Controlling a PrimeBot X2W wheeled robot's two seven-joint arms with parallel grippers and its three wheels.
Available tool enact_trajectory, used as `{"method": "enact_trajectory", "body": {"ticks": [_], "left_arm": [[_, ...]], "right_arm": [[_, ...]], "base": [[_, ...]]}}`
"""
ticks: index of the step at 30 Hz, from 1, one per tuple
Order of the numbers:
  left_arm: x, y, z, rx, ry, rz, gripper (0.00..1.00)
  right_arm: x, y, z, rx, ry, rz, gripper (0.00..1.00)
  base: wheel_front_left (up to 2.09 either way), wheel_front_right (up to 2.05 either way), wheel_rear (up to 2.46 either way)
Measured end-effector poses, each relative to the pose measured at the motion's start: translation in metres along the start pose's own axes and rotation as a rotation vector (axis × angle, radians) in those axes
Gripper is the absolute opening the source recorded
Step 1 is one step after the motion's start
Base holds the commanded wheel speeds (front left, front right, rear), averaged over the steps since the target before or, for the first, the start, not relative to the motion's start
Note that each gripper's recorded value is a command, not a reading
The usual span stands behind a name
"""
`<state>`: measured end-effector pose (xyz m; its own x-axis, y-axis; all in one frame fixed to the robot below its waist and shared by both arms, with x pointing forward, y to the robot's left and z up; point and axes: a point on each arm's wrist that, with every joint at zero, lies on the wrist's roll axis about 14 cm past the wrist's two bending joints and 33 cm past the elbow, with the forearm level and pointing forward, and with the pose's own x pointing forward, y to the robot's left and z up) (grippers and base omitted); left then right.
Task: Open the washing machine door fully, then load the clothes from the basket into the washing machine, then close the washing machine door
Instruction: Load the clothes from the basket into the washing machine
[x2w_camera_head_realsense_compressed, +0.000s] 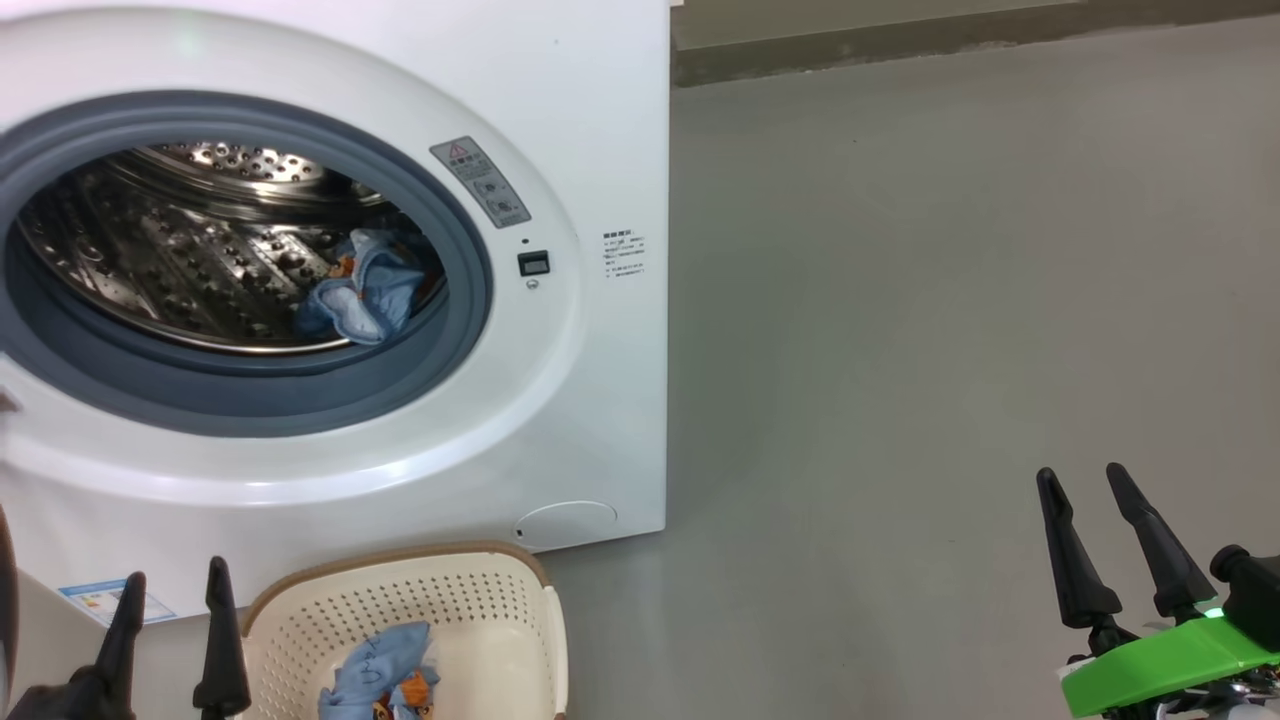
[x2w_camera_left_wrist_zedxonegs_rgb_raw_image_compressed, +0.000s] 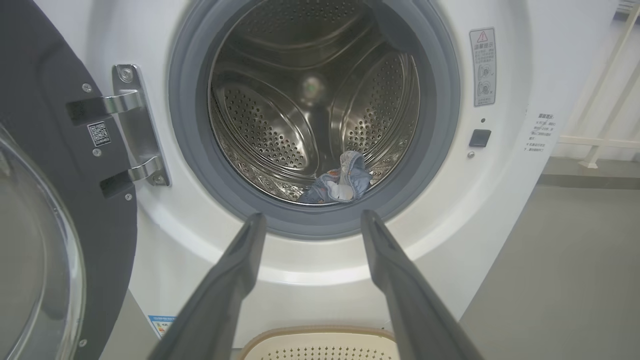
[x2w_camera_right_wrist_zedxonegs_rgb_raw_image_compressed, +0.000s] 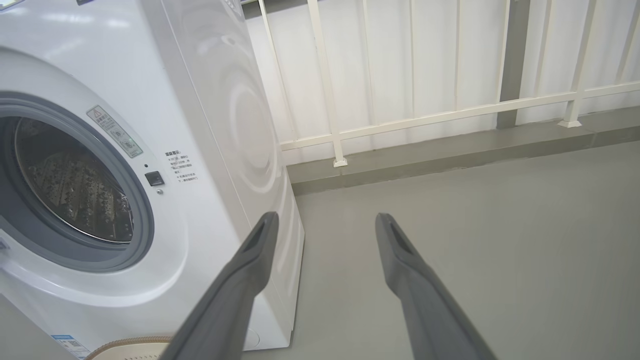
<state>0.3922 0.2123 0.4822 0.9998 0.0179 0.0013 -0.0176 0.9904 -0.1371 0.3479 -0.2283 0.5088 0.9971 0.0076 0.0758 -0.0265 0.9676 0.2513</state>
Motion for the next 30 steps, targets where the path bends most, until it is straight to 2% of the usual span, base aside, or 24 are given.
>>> {"method": "enact_trajectory", "body": {"ticks": [9, 23, 30], "left_arm": [[-0.009, 0.004, -0.002, -0.045, -0.001, 0.026, 1.0], [-0.007, 0.002, -0.005, -0.048, 0.006, 0.023, 1.0], [-0.015, 0.002, -0.05, -0.036, 0.15, 0.03, 1.0]], "right_arm": [[0.0, -0.002, 0.001, 0.002, -0.003, -0.005, 1.0], [-0.001, -0.004, 0.0, 0.004, 0.0, -0.014, 1.0], [0.003, -0.004, -0.009, 0.011, 0.023, -0.02, 1.0]], "base": [[0.0, 0.0, 0.0], [0.0, 0.0, 0.0], [0.0, 0.0, 0.0]]}}
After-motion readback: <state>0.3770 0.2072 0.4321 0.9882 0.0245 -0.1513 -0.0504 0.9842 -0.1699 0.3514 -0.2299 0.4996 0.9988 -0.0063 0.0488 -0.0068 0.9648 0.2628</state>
